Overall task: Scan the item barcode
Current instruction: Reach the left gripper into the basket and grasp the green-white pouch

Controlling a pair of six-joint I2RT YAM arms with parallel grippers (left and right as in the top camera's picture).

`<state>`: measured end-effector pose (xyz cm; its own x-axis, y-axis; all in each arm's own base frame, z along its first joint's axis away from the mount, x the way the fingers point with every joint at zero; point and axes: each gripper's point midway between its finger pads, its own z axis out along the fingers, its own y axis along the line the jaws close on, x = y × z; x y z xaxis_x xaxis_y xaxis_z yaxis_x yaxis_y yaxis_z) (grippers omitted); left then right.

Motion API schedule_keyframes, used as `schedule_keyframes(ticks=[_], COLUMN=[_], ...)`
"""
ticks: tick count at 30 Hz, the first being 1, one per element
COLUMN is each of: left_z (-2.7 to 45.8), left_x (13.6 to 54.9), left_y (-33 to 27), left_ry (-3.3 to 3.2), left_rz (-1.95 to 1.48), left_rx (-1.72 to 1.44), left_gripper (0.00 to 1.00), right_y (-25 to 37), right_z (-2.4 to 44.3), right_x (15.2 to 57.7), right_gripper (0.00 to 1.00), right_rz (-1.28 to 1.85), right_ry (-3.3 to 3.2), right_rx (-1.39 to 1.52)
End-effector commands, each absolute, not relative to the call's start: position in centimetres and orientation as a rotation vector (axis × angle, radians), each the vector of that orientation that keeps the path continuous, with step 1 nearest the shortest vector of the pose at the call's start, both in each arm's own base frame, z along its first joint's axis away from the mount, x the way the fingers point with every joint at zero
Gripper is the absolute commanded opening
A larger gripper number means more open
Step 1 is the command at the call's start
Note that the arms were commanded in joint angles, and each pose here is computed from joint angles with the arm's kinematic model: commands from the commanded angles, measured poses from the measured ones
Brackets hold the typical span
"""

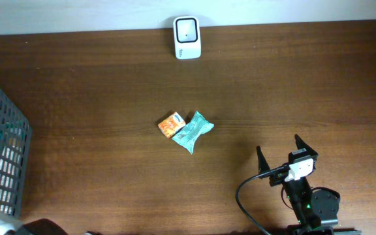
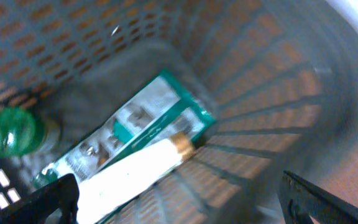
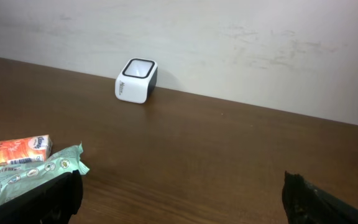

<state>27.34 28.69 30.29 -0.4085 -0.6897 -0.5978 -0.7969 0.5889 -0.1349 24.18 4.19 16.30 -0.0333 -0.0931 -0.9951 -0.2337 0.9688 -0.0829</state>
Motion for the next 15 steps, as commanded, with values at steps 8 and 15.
schedule_keyframes(ticks=[8,15], left_z=[15.7,12.4], left_x=[26.2,26.2], left_y=[31.0,31.8], left_ry=[2.467,2.518], left_rz=[0.076,0.076], left_rx=[-1.119,-1.151], left_gripper=[0.99,0.96], right_y=[4.1,4.1], right_z=[16.1,16.1], right_x=[24.2,24.2], right_gripper=[0.98,0.98], right_rz=[0.11,0.11], right_ry=[1.61,1.61], right_rx=[-0.255,-0.255])
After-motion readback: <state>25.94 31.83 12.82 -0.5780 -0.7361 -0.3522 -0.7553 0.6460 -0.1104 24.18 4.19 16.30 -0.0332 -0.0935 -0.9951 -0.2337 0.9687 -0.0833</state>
